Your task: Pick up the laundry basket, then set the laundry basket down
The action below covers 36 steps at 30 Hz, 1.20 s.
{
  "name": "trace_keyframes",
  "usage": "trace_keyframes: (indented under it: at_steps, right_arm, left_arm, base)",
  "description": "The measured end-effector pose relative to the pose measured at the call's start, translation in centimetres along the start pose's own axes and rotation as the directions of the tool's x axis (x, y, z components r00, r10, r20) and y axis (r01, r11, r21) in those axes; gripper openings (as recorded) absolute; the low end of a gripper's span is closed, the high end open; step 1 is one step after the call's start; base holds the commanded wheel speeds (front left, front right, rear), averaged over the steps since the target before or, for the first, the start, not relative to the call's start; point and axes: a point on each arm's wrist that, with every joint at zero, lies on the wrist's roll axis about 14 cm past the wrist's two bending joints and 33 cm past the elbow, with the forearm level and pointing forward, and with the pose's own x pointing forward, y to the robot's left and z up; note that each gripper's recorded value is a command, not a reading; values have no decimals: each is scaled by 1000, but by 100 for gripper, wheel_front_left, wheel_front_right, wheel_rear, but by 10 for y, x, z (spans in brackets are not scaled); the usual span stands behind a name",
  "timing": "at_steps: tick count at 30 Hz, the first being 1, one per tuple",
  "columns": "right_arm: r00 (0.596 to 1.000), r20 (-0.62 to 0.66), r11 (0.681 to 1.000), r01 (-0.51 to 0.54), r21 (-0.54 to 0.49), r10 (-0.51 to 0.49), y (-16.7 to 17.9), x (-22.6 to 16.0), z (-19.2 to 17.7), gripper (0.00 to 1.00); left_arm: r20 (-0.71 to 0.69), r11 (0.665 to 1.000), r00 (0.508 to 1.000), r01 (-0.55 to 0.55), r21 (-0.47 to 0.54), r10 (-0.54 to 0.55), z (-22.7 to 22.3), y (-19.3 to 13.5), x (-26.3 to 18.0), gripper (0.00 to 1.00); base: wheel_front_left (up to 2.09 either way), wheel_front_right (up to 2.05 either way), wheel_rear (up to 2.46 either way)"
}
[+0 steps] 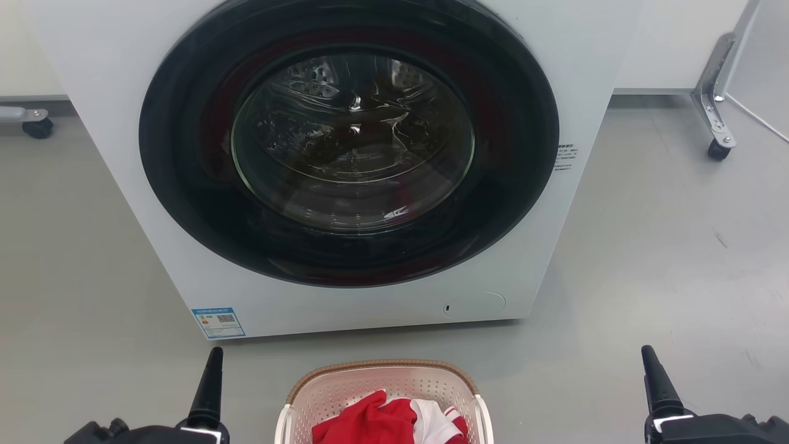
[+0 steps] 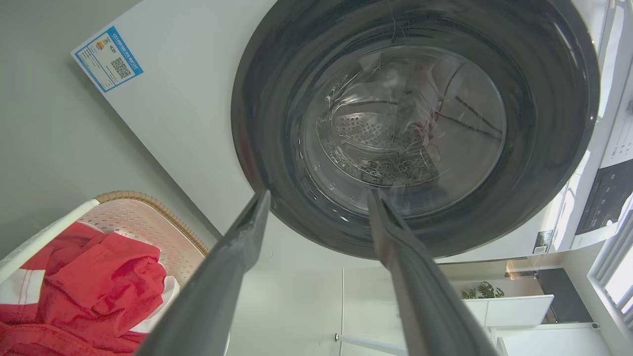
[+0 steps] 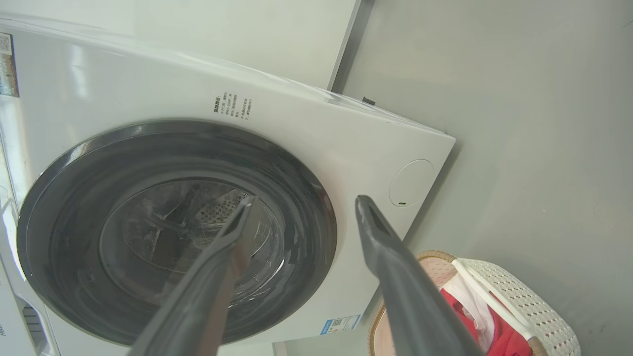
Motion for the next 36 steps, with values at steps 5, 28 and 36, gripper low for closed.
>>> trace_keyframes:
  at_steps: [5, 28, 36]
  right_arm:
    - [1000, -11, 993, -2, -117, 0, 3, 1, -4, 100]
    - [999, 1, 851, -45, -523, 54, 23, 3, -13, 100]
    - [997, 6, 784, -60, -618, 81, 29, 2, -16, 100]
  left_arm:
    - [-6, 994, 1000, 2, 110, -1, -3, -3, 1, 100]
    - [-4, 788, 998, 54, 613, -65, -9, -24, 2, 100]
    - [5, 700, 996, 59, 712, -89, -10, -29, 0, 100]
  base:
    - [0, 0, 0]
    - [0, 0, 0]
    - [0, 0, 0]
